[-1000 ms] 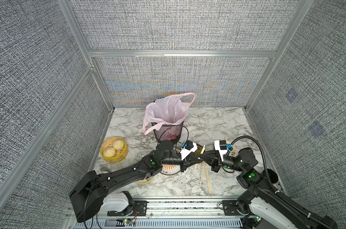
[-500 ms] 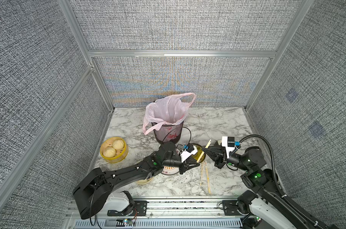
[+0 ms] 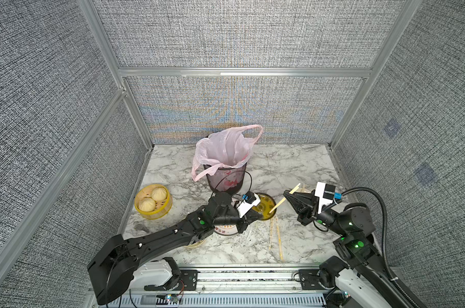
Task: Remove the packaging of disposable chopsticks
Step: Remove the packet bag from the disposable chopsticks, then place the packet bag in the trash bin.
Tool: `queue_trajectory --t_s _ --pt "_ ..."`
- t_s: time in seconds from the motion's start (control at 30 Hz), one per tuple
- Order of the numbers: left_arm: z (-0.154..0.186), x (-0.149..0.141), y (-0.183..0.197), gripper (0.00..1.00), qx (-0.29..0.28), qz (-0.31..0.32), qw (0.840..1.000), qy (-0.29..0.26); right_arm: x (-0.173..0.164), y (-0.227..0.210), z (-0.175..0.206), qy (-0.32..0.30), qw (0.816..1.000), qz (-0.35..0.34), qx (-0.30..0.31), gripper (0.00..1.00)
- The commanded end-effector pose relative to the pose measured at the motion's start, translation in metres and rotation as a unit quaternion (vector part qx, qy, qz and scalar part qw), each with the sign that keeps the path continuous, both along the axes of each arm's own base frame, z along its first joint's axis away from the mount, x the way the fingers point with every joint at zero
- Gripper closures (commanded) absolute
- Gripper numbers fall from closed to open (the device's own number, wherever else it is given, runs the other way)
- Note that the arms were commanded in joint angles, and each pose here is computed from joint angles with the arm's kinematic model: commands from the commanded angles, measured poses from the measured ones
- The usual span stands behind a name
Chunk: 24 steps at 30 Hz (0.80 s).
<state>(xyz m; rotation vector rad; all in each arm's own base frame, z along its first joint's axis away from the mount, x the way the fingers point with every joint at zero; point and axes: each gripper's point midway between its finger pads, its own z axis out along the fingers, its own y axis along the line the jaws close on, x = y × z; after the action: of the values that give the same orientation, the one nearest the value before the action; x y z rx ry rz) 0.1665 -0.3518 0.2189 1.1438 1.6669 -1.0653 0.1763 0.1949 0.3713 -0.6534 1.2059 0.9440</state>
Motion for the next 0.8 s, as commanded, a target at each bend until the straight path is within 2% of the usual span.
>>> queue_trajectory --t_s 0.0,0.17,0.3,0.4,0.53,0.67,0.77 --pt "0.031 0.029 0.012 1.00 -0.004 0.085 0.995 -0.051 0.008 -0.001 -0.014 0.028 0.999 -0.016 -0.005 1.00" --pt "0.101 0.063 0.032 1.00 -0.019 0.186 0.977 -0.107 0.021 0.008 -0.037 0.062 0.998 -0.009 -0.026 1.00" --pt "0.149 0.098 0.054 1.00 -0.021 0.289 0.943 -0.163 0.031 0.014 -0.054 0.085 0.995 -0.008 -0.042 1.00" --pt "0.177 0.125 0.056 1.00 -0.028 0.326 0.923 -0.202 0.035 0.016 -0.061 0.093 0.994 -0.009 -0.051 1.00" --pt "0.191 0.174 0.056 1.00 0.003 0.371 0.902 -0.220 0.035 0.014 -0.066 0.095 0.994 -0.016 -0.060 1.00" --pt "0.193 0.231 0.062 1.00 0.026 0.402 0.892 -0.206 0.034 0.012 -0.067 0.090 0.994 -0.021 -0.059 1.00" --pt "0.186 0.270 0.069 0.99 0.061 0.442 0.871 -0.208 0.034 0.011 -0.069 0.090 0.994 -0.024 -0.061 1.00"
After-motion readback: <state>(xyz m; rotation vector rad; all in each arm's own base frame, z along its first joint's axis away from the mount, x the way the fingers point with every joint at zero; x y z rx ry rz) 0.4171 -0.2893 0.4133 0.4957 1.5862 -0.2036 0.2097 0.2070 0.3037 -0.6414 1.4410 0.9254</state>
